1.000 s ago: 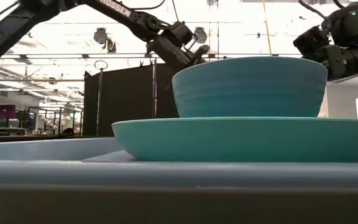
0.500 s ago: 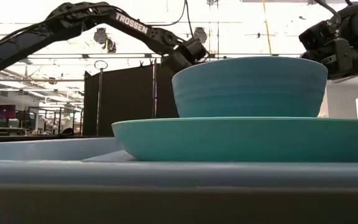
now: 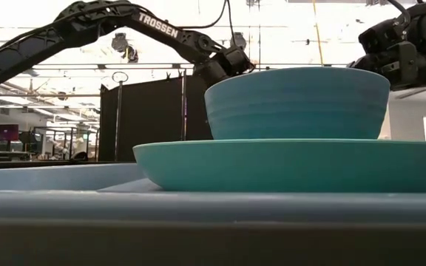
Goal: Set up tray
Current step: Put the orange fork on the yellow napkin on the blue serving tray
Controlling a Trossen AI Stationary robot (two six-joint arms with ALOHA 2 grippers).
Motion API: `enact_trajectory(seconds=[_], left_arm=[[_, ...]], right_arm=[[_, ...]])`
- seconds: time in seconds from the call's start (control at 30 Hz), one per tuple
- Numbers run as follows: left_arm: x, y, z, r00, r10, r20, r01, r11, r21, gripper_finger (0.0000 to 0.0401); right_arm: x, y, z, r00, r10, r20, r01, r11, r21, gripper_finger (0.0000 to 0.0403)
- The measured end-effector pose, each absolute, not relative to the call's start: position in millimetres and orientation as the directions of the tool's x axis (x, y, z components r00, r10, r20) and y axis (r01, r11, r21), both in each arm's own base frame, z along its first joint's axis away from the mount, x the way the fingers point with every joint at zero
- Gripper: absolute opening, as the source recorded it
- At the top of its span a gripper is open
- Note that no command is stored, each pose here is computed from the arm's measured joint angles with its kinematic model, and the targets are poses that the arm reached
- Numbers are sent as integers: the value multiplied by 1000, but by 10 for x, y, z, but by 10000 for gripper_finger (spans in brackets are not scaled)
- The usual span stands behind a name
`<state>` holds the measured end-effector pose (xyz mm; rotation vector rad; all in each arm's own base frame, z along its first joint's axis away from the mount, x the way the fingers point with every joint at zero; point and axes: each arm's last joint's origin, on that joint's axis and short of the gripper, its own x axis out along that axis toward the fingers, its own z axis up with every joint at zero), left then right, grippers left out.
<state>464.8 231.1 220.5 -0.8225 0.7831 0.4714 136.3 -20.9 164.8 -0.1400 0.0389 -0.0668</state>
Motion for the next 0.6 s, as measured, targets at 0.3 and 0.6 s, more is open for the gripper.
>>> enact_trajectory(seconds=[0.3,0.6], left_arm=[[4679,2324,2068,633,32,-774,-643,579,-501,209],[4760,2317,1942,655,14,-755,-620,581,-527,196]], right_arm=[[1363,-210,1678,998,-70,-4,68,983,-169,0],[1363,-210,1677,998,-69,-4,68,983,-172,0]])
